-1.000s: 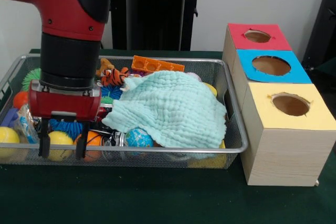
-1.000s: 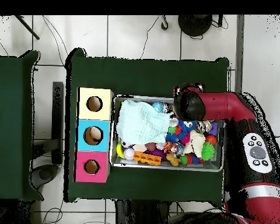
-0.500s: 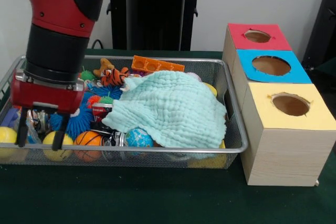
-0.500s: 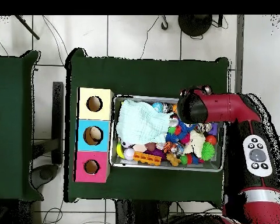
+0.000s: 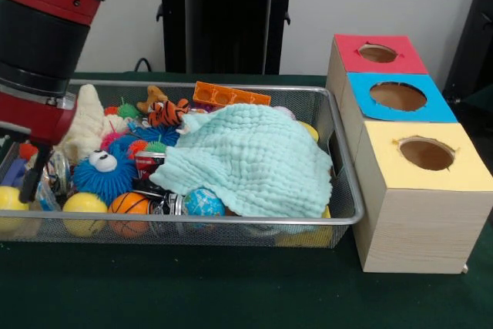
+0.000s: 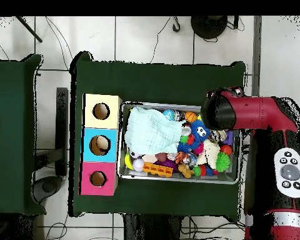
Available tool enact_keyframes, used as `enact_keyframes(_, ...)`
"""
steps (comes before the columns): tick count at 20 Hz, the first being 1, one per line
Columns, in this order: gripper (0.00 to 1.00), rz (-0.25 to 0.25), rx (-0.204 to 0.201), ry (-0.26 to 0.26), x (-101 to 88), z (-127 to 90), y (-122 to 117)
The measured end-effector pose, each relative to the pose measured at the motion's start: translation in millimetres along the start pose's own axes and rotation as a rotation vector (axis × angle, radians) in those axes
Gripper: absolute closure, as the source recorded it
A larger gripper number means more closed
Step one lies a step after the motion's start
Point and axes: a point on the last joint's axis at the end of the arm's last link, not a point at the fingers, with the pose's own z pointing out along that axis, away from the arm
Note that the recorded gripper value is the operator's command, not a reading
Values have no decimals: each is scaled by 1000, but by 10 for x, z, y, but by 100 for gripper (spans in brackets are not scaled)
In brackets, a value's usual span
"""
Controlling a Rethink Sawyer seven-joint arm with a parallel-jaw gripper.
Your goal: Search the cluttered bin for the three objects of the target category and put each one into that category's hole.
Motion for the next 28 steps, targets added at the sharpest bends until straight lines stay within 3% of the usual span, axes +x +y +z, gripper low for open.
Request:
enact_keyframes(6,0,20,13,16,19,40,-160)
enact_keyframes(17,0,67,-5,96,408,311,-338)
enact_keyframes(24,0,115,-49,120,597,366,-335)
enact_keyframes(28,0,144,-98,131,674,326,-222)
